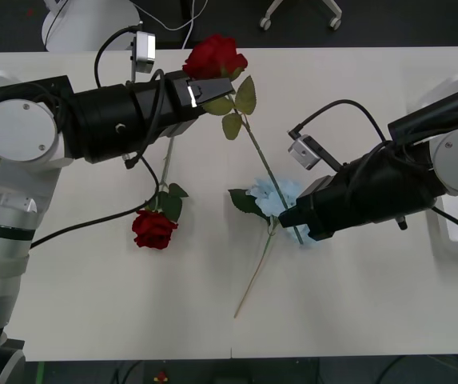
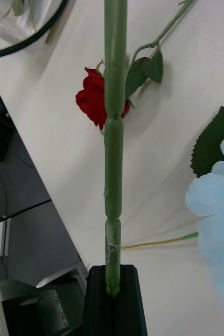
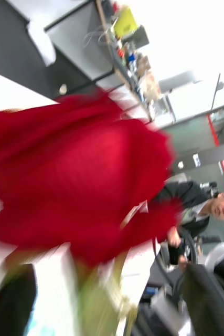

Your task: Put the red flowers into the right box and the blue flowers into the left box

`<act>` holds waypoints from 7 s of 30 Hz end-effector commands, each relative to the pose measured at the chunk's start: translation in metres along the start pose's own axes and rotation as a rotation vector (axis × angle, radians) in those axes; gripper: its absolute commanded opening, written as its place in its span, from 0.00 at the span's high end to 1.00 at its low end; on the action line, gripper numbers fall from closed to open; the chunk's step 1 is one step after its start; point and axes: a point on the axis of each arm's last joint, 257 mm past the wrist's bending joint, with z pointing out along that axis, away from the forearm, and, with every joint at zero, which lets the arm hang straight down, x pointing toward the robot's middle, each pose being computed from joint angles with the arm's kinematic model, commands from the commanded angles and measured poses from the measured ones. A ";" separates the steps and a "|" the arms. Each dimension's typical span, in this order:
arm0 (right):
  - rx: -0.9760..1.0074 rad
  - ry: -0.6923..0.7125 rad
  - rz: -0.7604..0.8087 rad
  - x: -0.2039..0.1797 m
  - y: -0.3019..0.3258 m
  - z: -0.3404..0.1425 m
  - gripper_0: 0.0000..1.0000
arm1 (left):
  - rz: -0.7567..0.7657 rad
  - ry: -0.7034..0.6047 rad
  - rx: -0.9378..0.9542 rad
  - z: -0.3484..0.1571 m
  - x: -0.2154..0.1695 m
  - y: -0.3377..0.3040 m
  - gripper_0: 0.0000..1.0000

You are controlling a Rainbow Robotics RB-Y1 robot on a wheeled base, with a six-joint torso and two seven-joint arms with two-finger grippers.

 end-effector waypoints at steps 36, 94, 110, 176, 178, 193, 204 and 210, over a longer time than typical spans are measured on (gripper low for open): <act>1.208 0.203 0.683 0.241 -0.355 -0.383 1.00 | 0.381 0.536 -0.768 -0.130 0.049 0.211 0.00; 0.726 -0.245 0.973 0.018 -0.132 -0.132 0.07 | 0.018 0.422 -0.809 -0.066 0.108 0.223 1.00; 0.676 -0.302 1.020 0.027 -0.060 -0.013 0.05 | -0.963 -0.105 -0.778 -0.101 0.022 0.145 1.00; 0.786 -0.161 0.831 0.047 -0.069 0.122 0.01 | 0.167 0.299 -1.078 -0.151 -0.025 0.186 0.00; 0.789 -0.159 0.832 0.045 -0.069 0.126 0.01 | 0.329 0.380 -1.056 -0.148 -0.028 0.186 0.00; 0.821 -0.138 0.828 0.053 -0.083 0.127 1.00 | 0.976 0.759 -0.836 -0.126 0.005 0.223 0.00; 0.817 -0.162 0.828 0.030 -0.103 0.099 1.00 | 1.156 0.839 -0.744 -0.111 0.038 0.248 0.00; 0.707 -0.230 0.709 -0.036 -0.123 0.028 1.00 | 1.189 0.811 -0.735 -0.093 0.051 0.265 0.00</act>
